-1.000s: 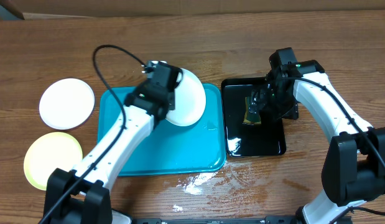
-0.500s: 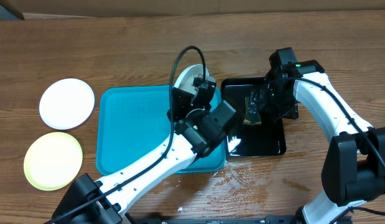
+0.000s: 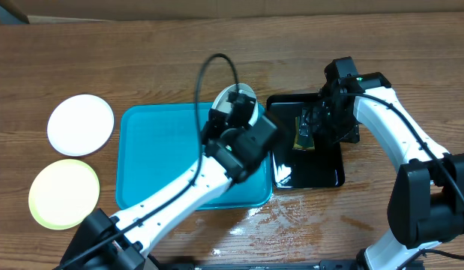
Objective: Clean dirty plates on tray and stack at the side
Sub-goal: 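Lift the white plate with the left gripper and carry it left, then lower the white plate onto the other white plate and release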
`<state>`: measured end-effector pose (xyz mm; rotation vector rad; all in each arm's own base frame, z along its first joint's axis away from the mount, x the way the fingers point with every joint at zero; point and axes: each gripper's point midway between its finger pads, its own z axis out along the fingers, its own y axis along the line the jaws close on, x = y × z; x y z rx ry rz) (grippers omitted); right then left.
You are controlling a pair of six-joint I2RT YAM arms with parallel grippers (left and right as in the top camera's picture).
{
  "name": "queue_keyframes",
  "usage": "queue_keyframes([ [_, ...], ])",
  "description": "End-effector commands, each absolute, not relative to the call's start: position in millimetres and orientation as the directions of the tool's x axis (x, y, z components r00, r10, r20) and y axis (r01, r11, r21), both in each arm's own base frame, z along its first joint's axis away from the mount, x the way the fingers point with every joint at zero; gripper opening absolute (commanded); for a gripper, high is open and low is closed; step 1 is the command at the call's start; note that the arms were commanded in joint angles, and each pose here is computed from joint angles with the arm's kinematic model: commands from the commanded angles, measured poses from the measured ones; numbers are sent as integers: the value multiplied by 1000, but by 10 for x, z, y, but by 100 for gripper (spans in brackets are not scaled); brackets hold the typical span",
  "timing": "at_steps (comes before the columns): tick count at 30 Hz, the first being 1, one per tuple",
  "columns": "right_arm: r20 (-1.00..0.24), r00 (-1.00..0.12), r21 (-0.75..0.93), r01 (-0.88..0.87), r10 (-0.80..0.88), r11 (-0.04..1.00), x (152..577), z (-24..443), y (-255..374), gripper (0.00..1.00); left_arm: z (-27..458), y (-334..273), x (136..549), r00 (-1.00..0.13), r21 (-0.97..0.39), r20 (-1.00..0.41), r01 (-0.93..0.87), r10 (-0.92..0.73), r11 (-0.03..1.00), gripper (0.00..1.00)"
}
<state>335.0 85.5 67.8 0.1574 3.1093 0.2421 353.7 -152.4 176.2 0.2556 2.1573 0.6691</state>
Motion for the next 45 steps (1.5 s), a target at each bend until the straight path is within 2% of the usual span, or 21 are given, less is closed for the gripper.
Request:
queue_keyframes([
  [1, -61, -993, 174, 88, 100, 981, 3431, 839, 870, 100, 1533, -1493, 3604, -718, 300, -660, 16, 220, 954, 4],
  [3, -61, -993, 174, 88, 100, 981, 3431, 839, 870, 100, 1475, -1393, 3654, -757, 200, -637, 22, 147, 980, 4],
  [6, -61, -993, 174, 88, 100, 981, 3431, 839, 870, 100, 1492, -1121, 3759, -805, -43, -592, -4, -28, 999, 4],
  [8, -61, -993, 174, 88, 100, 981, 3431, 839, 870, 100, 1582, -852, 3820, -812, -205, -563, -46, -156, 978, 4],
  [10, -61, -993, 174, 88, 100, 981, 3431, 839, 870, 100, 1653, -422, 3872, -788, -307, -537, -151, -302, 940, 4],
  [13, -61, -993, 174, 88, 100, 981, 3431, 839, 870, 100, 1608, 757, 3759, -656, -361, -481, -456, -581, 814, 4],
  [16, -61, -993, 174, 88, 100, 981, 3431, 839, 870, 100, 1598, 1379, 3566, -536, -372, -467, -603, -703, 706, 4],
  [18, -61, -993, 174, 88, 100, 981, 3431, 839, 870, 100, 1584, 1988, 3288, -349, -407, -440, -744, -828, 530, 4],
  [22, -61, -993, 174, 89, 100, 981, 3431, 839, 869, 100, 1489, 2400, 3137, -234, -420, -429, -804, -872, 422, 4],
  [29, -61, -993, 174, 88, 100, 981, 3431, 839, 870, 100, 962, 2643, 3202, -192, -367, -383, -866, -904, 340, 4],
  [34, -61, -993, 174, 88, 100, 981, 3431, 839, 870, 100, 675, 2649, 3314, -212, -382, -338, -860, -917, 339, 4],
  [45, -61, -993, 174, 88, 100, 981, 3431, 839, 870, 100, 612, 2483, 3476, -264, -372, -342, -843, -902, 388, 4],
])
